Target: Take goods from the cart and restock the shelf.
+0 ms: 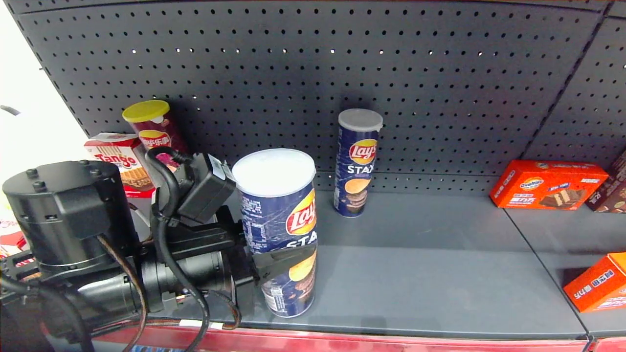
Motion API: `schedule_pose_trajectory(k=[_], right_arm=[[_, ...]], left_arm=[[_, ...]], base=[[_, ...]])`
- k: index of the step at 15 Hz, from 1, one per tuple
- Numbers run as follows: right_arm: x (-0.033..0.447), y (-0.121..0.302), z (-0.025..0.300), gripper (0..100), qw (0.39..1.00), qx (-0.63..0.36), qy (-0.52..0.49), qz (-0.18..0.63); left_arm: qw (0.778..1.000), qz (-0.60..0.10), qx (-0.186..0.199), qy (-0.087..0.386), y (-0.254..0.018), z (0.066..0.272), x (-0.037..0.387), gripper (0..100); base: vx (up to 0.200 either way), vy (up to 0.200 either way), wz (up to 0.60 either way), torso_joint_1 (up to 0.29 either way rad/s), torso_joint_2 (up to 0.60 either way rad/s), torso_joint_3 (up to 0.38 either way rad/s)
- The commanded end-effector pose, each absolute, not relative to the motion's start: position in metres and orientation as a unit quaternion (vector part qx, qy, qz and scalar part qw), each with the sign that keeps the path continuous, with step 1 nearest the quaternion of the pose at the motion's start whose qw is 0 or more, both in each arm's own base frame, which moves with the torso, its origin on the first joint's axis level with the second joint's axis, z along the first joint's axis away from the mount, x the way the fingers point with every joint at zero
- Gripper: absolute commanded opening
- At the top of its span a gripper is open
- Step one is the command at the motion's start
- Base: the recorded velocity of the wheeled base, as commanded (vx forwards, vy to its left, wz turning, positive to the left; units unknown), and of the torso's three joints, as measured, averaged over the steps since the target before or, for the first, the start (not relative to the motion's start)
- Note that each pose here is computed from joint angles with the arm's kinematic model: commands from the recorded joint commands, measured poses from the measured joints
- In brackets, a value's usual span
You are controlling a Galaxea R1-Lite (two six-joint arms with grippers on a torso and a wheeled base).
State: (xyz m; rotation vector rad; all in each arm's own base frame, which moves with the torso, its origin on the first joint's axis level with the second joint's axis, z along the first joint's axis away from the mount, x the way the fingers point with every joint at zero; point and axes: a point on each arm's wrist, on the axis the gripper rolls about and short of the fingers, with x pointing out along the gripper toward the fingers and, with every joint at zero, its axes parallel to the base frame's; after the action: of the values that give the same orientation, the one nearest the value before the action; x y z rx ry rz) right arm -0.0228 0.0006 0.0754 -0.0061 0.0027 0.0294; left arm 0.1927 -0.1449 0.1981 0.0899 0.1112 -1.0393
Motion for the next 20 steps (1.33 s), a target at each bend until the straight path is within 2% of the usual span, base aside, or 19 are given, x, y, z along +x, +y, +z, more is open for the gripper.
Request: schedule_pose_trajectory(k=[1,2,3,4,5,6,8,10,13,20], right_arm=[[-0.023,0.001,0.076,100,1.0,-0.003,0.002,0.016],[-0.023,0.001,0.076,100,1.0,-0.002,0.002,0.016],[-0.025,0.001,0.089,100,1.0,0.0,-0.015,0.014],[-0.025,0.0,0.157,100,0.999,0.013,-0.028,0.016],[-0.015,0.001,0.179,100,0.999,0.025,0.004,0.021],[-0.018,0.001,0.205,100,0.998,0.031,0.009,0.062],[-0.004,0.003,0.214,100,0.991,0.032,0.052,0.118],[0.031,0.012,0.224,100,0.971,0.031,0.068,0.226],[0.072,0.024,0.229,100,0.96,0.023,0.107,0.259],[0.164,0.062,0.24,100,0.945,0.018,0.099,0.312]], left_arm=[[0.869,-0.49,0.043,0.052,-0.142,0.198,0.194,0],[0.869,-0.49,0.043,0.052,-0.142,0.198,0.194,0],[0.87,-0.488,0.044,0.054,-0.141,0.196,0.193,0],[0.873,-0.483,0.044,0.058,-0.139,0.194,0.195,0],[0.874,-0.481,0.044,0.06,-0.138,0.194,0.195,0],[0.875,-0.478,0.043,0.056,-0.137,0.196,0.198,0],[0.876,-0.476,0.042,0.058,-0.137,0.196,0.201,0],[0.88,-0.471,0.039,0.049,-0.136,0.196,0.206,0],[0.883,-0.466,0.038,0.051,-0.134,0.195,0.207,0],[0.883,-0.465,0.038,0.049,-0.135,0.196,0.208,0]], base=[[0.0,0.0,0.0,0.0,0.0,0.0],[0.0,0.0,0.0,0.0,0.0,0.0],[0.0,0.0,0.0,0.0,0.0,0.0],[0.0,0.0,0.0,0.0,0.0,0.0],[0.0,0.0,0.0,0.0,0.0,0.0],[0.0,0.0,0.0,0.0,0.0,0.0],[0.0,0.0,0.0,0.0,0.0,0.0],[0.0,0.0,0.0,0.0,0.0,0.0],[0.0,0.0,0.0,0.0,0.0,0.0],[0.0,0.0,0.0,0.0,0.0,0.0]])
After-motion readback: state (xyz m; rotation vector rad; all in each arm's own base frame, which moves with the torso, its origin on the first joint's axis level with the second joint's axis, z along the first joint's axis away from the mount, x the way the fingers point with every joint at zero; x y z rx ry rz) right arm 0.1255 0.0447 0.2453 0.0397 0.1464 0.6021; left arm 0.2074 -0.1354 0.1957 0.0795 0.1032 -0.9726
